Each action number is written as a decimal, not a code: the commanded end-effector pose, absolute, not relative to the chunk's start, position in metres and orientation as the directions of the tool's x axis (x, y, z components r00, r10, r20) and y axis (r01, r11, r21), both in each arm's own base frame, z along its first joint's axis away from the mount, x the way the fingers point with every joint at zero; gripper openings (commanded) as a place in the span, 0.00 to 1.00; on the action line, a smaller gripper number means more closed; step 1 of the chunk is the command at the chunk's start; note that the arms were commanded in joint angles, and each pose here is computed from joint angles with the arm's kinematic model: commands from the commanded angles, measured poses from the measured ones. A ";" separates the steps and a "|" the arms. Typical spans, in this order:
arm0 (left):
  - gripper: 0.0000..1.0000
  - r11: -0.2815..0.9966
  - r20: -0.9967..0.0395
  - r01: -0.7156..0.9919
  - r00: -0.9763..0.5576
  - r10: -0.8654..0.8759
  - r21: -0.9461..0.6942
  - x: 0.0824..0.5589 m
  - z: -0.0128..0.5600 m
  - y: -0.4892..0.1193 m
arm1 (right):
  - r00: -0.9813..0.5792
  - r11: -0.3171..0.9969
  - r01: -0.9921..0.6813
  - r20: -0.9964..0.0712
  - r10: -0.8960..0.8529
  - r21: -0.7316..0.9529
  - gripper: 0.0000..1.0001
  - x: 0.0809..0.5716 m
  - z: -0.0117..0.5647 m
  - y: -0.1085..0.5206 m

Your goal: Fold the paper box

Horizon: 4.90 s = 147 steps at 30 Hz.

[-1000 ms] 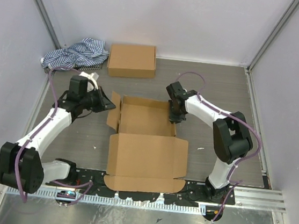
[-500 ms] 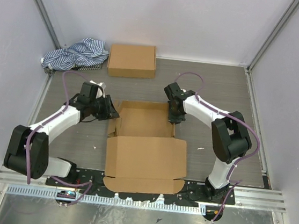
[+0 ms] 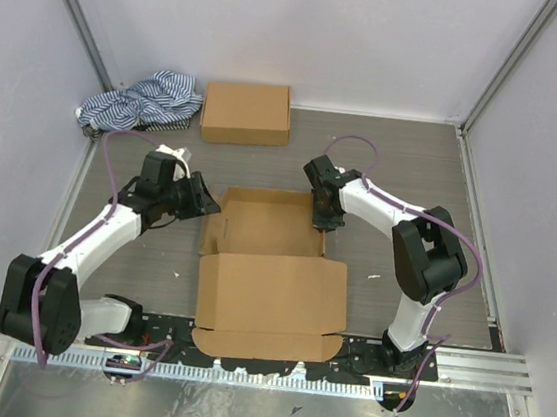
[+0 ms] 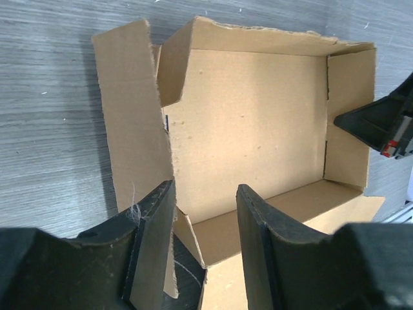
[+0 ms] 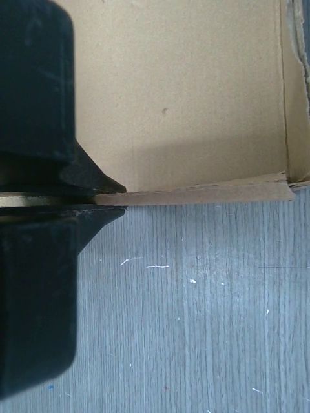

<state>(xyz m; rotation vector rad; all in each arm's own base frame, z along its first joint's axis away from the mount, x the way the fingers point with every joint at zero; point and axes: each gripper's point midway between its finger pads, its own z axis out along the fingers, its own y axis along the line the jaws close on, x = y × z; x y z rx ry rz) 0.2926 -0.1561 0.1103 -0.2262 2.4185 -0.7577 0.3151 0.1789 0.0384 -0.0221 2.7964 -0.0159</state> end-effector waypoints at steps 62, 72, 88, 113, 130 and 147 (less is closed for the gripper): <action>0.54 0.114 -0.267 0.288 -0.578 -0.772 -0.951 0.317 0.268 -0.149 | -0.893 0.818 -0.118 -0.421 0.160 0.563 0.01 0.331 0.137 0.175; 0.54 0.121 -0.260 0.262 -0.604 -0.753 -0.957 0.309 0.250 -0.157 | -0.893 0.871 -0.091 -0.426 0.143 0.483 0.01 0.331 0.124 0.173; 0.51 0.370 -0.314 0.101 -0.754 -0.577 -0.923 0.303 0.166 -0.187 | -0.891 0.945 -0.075 -0.446 0.080 0.320 0.01 0.327 0.107 0.173; 0.45 0.883 -0.360 0.026 -0.918 -0.165 -0.469 0.257 0.059 -0.190 | -0.910 1.000 -0.023 -0.414 -0.015 0.014 0.01 0.316 0.064 0.172; 0.30 0.997 -0.355 0.082 -0.931 0.080 0.011 0.252 0.060 -0.189 | -0.916 0.999 -0.009 -0.401 -0.026 -0.043 0.01 0.312 0.060 0.174; 0.00 0.933 -0.402 -0.004 -0.903 0.151 0.361 0.255 0.070 -0.147 | -0.919 0.996 0.008 -0.393 -0.028 -0.090 0.01 0.306 0.055 0.170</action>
